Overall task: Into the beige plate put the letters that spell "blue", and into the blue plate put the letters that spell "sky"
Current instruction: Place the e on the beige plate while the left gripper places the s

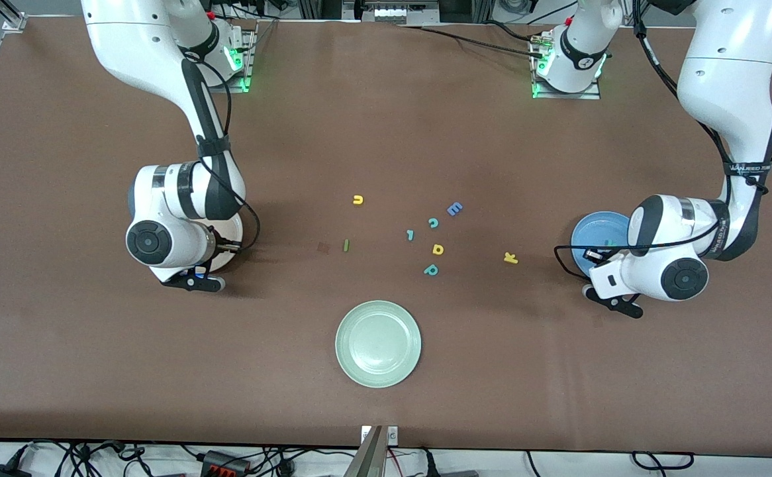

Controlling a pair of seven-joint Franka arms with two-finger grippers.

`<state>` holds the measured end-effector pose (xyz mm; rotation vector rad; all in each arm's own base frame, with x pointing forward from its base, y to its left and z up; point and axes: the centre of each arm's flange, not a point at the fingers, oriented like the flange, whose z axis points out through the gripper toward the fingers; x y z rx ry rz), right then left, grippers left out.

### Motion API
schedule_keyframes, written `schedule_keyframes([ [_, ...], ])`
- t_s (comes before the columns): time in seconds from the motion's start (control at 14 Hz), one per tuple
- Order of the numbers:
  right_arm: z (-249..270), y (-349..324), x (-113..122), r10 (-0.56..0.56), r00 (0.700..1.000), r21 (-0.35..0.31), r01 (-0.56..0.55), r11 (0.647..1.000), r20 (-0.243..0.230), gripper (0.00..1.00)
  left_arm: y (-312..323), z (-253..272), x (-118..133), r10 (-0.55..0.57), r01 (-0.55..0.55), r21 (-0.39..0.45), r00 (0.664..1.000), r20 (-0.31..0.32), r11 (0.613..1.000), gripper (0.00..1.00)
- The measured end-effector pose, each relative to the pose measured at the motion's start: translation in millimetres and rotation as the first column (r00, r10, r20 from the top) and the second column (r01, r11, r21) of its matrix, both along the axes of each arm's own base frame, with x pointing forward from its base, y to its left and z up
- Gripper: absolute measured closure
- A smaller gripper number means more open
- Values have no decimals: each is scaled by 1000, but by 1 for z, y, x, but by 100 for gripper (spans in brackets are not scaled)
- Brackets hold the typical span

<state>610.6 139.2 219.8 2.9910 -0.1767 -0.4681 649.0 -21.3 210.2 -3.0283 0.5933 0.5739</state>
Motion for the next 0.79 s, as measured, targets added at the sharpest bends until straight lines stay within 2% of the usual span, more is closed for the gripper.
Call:
schedule_keyframes([
  [0.29,-21,-1,-18,4,999,-12,-5,1000,-46,72,-4,-1,0,-5,5,-3,1000,-2,1000,72],
  [0.36,-22,-1,-19,4,999,-13,-5,1000,-49,65,-4,-1,0,-6,6,-3,1000,-2,1000,72],
  [0.57,-16,0,-15,5,999,-8,-6,1000,-32,37,-5,-2,0,-7,7,-4,1000,-2,1000,72],
  [0.72,4,24,-6,37,999,15,-37,999,19,14,-7,-2,0,-10,10,-5,1000,-3,1000,69],
  [0.79,18,47,-1,63,997,36,-65,997,53,4,-9,-2,0,-11,11,-5,1000,-2,1000,61],
])
